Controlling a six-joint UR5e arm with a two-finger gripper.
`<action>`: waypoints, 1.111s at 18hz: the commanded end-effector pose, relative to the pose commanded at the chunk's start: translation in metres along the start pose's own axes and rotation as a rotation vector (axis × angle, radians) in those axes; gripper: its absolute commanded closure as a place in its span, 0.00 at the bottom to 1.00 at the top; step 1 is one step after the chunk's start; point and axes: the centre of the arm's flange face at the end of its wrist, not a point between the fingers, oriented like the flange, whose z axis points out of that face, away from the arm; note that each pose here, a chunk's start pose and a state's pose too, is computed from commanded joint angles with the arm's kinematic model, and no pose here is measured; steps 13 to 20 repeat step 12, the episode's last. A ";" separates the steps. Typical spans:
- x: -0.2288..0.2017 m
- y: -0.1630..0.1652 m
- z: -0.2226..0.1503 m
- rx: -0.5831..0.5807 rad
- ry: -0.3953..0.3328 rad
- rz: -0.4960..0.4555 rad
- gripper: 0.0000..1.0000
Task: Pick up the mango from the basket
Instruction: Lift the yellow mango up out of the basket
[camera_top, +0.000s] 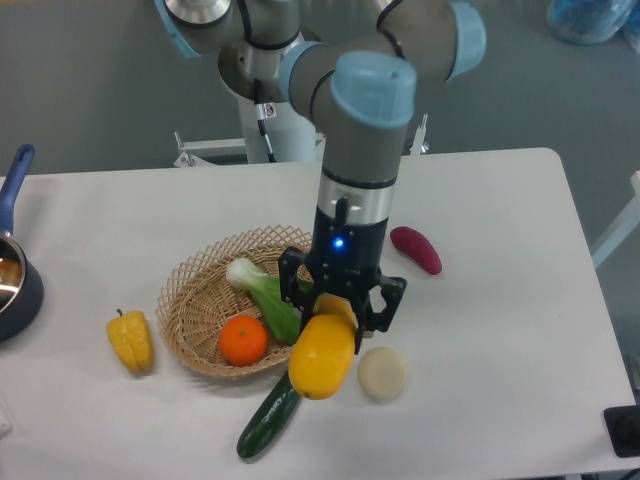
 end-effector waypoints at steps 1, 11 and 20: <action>0.000 -0.001 -0.001 0.001 -0.001 0.001 0.61; -0.005 -0.001 -0.001 0.003 -0.006 0.000 0.61; -0.005 -0.001 -0.001 0.003 -0.006 -0.002 0.61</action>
